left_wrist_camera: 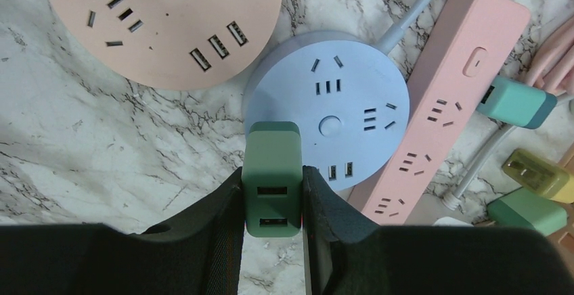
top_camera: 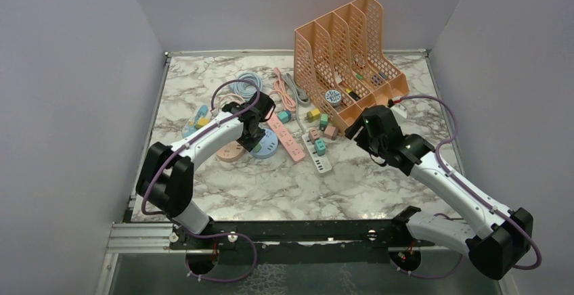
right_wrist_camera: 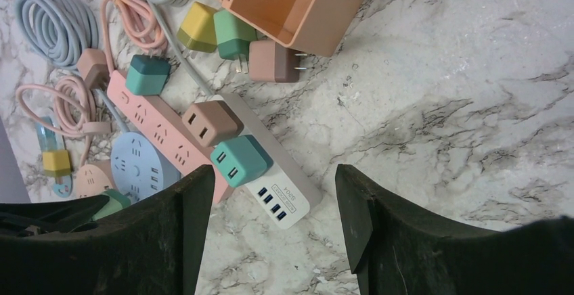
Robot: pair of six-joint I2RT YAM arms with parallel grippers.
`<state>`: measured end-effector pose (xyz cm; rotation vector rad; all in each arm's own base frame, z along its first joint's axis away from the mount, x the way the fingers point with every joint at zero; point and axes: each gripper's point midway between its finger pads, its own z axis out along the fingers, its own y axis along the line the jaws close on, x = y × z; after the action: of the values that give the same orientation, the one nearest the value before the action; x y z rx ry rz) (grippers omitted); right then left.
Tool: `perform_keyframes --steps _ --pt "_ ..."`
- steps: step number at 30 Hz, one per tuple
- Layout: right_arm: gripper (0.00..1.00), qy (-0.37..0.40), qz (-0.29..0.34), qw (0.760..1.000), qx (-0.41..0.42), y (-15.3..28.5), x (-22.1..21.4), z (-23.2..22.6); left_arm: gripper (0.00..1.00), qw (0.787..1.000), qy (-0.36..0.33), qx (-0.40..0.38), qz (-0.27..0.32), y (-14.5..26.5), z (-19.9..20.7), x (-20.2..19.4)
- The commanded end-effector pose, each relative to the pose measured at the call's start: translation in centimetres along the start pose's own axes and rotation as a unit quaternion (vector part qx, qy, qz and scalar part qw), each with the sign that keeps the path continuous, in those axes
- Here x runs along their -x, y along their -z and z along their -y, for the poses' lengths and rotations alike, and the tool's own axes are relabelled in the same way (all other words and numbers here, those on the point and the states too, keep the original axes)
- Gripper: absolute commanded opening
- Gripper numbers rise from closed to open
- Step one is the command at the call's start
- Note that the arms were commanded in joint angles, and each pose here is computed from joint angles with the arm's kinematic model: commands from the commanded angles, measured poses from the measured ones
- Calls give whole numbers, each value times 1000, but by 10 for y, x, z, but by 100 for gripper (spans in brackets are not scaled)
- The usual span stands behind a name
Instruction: Insert the plug
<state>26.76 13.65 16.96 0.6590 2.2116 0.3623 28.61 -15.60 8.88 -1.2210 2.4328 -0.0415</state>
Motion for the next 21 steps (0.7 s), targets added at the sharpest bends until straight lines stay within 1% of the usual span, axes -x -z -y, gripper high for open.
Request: perform_keyframes --steps 1,8,14,21 --pt "66 -2 16 1000 3 -2 6 1 0 1000 -3 11 19 1 0 6" --pt "65 -1 9 1000 -3 -5 1 3 0 999 -29 27 7 -9 1 -1" --pt "65 1 13 1000 -2 -6 3 1 0 999 -23 32 10 -13 1 -1" --pt "65 3 12 1000 -6 -6 3 3 0 999 -15 47 -5 -22 -1 -9"
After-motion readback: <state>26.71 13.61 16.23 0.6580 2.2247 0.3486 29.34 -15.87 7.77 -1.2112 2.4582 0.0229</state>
